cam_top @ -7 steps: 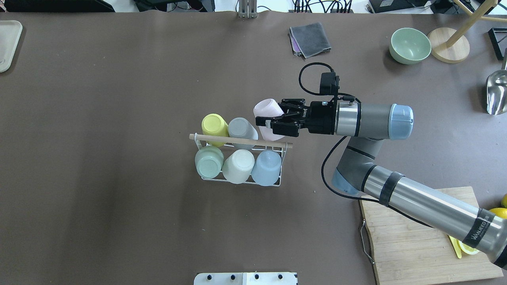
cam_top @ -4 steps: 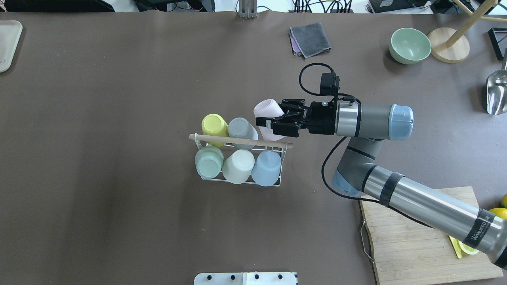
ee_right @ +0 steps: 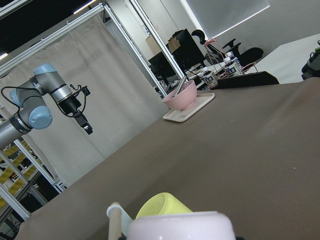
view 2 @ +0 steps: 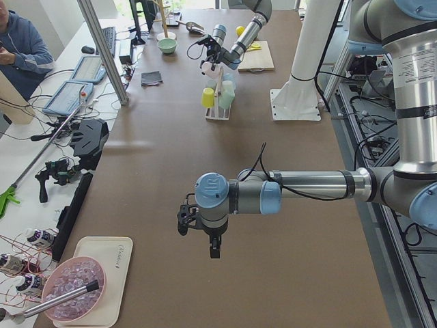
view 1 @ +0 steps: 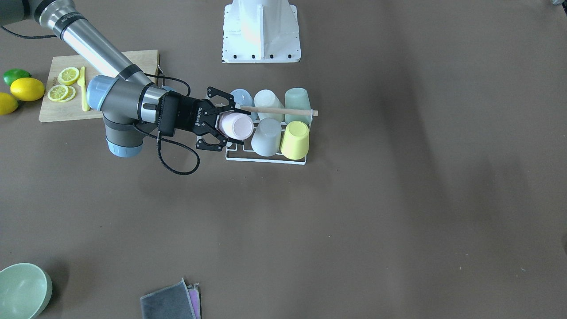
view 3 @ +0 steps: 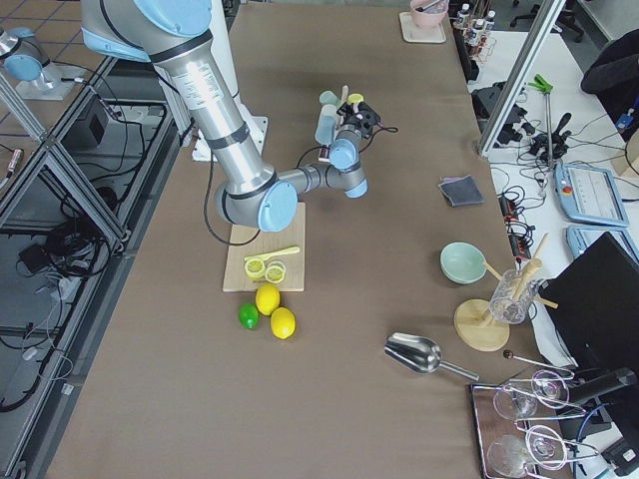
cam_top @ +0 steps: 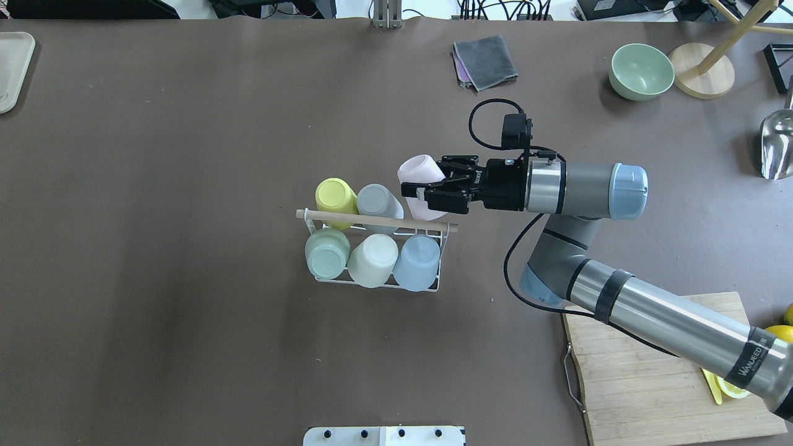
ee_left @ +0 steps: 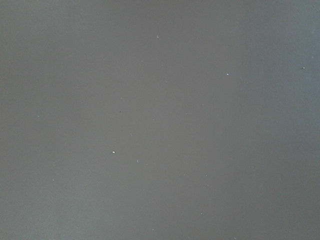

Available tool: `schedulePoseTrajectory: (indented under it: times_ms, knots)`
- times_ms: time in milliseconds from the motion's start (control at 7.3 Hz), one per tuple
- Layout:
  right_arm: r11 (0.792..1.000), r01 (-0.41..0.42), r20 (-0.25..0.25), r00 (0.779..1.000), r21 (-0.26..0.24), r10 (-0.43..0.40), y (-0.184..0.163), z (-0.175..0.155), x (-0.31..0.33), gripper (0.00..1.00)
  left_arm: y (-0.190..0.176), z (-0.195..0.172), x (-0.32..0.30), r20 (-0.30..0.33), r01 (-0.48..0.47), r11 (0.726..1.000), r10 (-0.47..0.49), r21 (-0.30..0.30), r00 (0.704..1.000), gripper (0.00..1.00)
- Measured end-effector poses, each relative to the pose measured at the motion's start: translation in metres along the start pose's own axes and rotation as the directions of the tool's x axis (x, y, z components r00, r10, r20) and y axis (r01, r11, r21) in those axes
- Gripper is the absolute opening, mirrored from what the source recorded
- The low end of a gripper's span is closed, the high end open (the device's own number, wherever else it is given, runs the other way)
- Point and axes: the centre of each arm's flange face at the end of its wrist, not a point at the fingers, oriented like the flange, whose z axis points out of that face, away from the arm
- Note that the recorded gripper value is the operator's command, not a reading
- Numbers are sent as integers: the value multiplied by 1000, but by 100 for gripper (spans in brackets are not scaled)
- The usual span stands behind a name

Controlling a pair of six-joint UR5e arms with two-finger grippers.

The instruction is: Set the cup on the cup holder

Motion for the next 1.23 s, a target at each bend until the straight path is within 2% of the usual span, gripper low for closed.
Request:
schedulePoseTrajectory:
  times_ms: [822, 1096, 1233]
  knots:
    - [1000, 5, 5, 1000, 14, -5, -5, -2, -2, 100, 3, 0, -4, -1, 9, 1000, -9, 1, 1000, 98]
    - [999, 27, -15, 1000, 35, -26, -25, -13, 8, 100, 3, 0, -4, 0, 9, 1000, -9, 1, 1000, 98]
    - [998, 46, -41, 998, 52, -43, -42, -25, 18, 100, 3, 0, -5, 0, 10, 1000, -10, 0, 1000, 98]
